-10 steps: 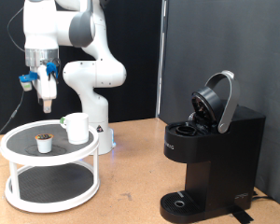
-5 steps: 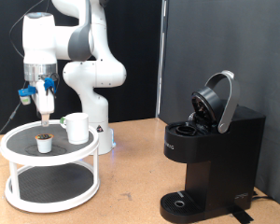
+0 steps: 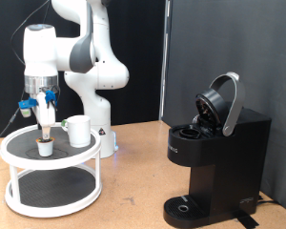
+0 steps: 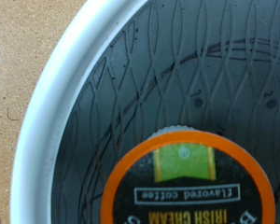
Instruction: Make a cup of coffee with the keurig machine
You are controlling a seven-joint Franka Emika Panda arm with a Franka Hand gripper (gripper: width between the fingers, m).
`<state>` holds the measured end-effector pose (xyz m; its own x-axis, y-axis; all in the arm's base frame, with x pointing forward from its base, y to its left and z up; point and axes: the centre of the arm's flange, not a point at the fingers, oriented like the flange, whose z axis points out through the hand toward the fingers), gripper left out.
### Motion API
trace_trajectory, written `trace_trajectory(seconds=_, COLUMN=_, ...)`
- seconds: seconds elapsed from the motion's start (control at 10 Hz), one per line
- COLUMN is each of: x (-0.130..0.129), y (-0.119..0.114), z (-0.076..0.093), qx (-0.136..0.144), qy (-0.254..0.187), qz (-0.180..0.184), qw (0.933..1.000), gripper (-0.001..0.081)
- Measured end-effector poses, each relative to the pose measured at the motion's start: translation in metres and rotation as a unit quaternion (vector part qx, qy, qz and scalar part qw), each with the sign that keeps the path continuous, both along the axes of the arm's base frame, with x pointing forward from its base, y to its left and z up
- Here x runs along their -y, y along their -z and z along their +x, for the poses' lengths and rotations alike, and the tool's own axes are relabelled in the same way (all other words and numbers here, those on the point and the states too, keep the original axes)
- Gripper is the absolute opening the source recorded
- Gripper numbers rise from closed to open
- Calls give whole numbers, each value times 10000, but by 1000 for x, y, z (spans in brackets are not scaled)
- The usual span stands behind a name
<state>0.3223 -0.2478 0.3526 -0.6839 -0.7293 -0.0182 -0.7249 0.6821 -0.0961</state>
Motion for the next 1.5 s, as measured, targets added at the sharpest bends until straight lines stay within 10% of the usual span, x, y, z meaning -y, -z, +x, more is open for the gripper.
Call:
trace_trajectory(seconds=1.2, x=-6, y=26, z=-7, qx=-14, qy=-99, qz=14, qw=9999, gripper=703)
trace_trajectory(seconds=1.4, x=-6, y=26, z=-7, qx=-6, qy=-68, qz=6, qw=10000, gripper=400)
trace_trajectory(seconds=1.5, x=-6, y=26, z=-7, qx=-7, qy=-53, qz=5, qw=10000, gripper=383)
